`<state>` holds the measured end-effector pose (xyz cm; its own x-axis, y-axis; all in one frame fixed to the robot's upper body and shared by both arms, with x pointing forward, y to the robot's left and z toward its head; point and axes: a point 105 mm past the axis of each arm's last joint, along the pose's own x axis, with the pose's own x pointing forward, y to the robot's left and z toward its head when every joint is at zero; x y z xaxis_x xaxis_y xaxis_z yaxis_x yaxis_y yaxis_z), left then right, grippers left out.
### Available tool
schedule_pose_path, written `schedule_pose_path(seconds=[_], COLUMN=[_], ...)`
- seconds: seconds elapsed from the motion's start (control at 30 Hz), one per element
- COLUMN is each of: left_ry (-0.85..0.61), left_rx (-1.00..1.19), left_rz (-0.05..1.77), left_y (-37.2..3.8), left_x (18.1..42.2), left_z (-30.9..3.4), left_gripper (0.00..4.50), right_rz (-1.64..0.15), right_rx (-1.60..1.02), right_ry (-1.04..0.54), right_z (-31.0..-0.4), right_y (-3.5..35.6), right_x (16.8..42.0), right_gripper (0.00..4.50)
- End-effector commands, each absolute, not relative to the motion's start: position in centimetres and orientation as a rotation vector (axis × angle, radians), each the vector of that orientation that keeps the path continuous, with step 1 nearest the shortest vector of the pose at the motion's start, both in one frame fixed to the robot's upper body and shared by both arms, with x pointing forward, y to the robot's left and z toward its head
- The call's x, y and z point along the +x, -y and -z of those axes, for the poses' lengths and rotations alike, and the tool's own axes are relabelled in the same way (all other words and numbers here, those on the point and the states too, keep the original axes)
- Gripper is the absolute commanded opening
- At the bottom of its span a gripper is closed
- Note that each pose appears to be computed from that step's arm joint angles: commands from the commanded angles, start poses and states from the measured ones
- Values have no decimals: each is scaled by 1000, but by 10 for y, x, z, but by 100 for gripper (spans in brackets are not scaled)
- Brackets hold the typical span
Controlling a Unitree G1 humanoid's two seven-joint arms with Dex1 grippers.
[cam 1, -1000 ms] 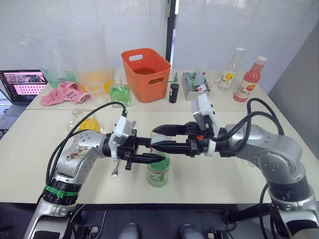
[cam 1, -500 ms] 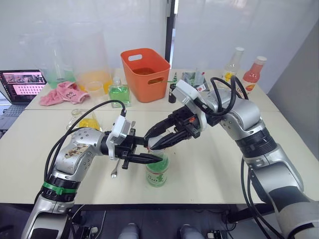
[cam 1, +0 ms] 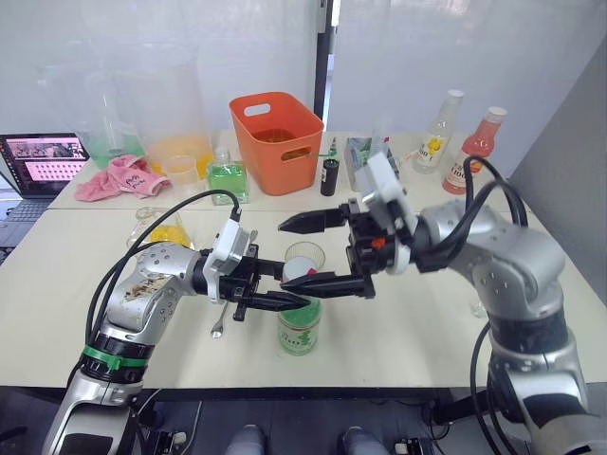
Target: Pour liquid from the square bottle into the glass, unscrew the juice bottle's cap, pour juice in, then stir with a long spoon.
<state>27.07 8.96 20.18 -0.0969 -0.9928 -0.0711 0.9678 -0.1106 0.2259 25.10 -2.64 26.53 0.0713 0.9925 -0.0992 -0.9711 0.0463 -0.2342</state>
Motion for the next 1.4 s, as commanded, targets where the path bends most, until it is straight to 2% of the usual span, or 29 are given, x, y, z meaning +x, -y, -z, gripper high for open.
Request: schedule_pose_path(seconds=[0.03,0.3,0.4,0.57,0.6,0.9,1.2,1.4], left_ry=[132,133,131,128,127,119,118,110], left_rx=[262,260,260,260,259,266,294,302], left_rz=[1653,1654,1653,1650,1649,1645,1641,1638], left_y=[-89,-90,-91,-92,-92,-90,-87,-90], left_x=[272,273,273,274,274,274,271,268], left_z=[-202,-202,-202,-201,-201,-201,-201,-202], left_gripper=[175,175,175,175,175,175,175,175], right_rz=[-1454,-1418,-1419,-1410,-1409,-1485,-2004,-2200], right_rx=[-271,-241,-235,-230,-228,-219,-244,-360], right_ry=[143,104,96,91,93,81,-18,-126], right_z=[-273,-266,-264,-263,-264,-263,-260,-254], right_y=[30,31,31,33,33,33,22,15], right_x=[243,243,242,244,244,246,254,255], right_gripper=[444,444,366,184,165,164,164,164])
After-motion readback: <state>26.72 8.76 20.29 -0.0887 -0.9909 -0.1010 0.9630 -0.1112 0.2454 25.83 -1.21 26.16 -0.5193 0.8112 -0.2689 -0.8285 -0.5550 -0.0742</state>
